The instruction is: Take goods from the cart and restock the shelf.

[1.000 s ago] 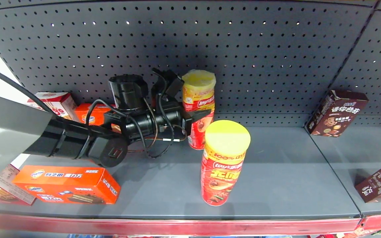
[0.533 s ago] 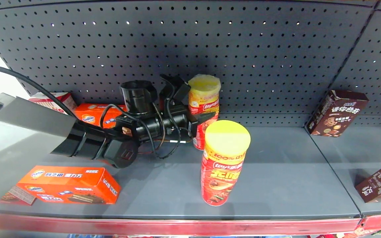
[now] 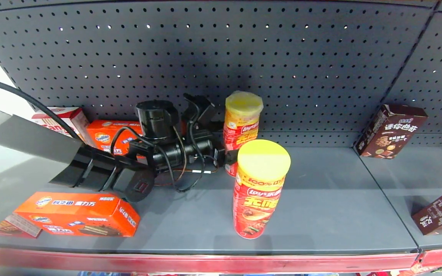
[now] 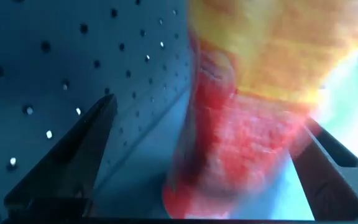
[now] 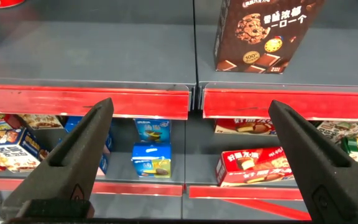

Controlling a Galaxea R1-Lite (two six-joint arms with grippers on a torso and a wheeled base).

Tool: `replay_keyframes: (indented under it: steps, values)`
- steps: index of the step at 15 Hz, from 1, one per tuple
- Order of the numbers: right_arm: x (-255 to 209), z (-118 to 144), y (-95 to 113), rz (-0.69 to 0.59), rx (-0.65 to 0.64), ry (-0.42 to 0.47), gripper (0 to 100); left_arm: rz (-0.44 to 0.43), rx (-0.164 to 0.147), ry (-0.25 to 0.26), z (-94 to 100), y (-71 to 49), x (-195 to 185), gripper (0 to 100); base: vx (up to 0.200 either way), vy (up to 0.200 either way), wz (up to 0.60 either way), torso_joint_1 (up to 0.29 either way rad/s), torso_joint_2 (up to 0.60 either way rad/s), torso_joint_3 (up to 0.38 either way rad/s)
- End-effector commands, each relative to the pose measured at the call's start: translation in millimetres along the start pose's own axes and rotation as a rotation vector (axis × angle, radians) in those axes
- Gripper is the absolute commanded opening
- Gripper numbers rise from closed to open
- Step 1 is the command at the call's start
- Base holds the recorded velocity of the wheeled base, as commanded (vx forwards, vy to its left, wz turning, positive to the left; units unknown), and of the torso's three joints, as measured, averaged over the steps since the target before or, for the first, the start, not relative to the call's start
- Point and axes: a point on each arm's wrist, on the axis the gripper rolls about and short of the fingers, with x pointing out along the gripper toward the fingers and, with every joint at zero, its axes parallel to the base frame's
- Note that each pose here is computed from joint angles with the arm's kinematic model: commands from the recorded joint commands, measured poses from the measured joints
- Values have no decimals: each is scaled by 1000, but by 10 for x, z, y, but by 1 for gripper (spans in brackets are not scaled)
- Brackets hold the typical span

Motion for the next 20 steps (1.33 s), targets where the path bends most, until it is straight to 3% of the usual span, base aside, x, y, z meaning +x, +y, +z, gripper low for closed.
replay_keyframes:
  steps: [1,3,4,12,13,20]
  values:
    - [1,0,0,0,-1,1,100,71,41,40,88,-30,-226,100,0,0,0,0,0,0]
    - [1,0,0,0,-1,1,100,148,67,107,64,-54,-290,100,0,0,0,0,0,0]
    - [1,0,0,0,-1,1,100,155,66,120,77,-63,-331,100,0,0,0,0,0,0]
    - [1,0,0,0,-1,1,100,265,81,141,106,-15,-331,100,0,0,0,0,0,0]
    - [1,0,0,0,-1,1,100,276,96,147,103,1,-341,100,0,0,0,0,0,0]
    - [1,0,0,0,-1,1,100,353,94,173,66,68,-364,100,0,0,0,0,0,0]
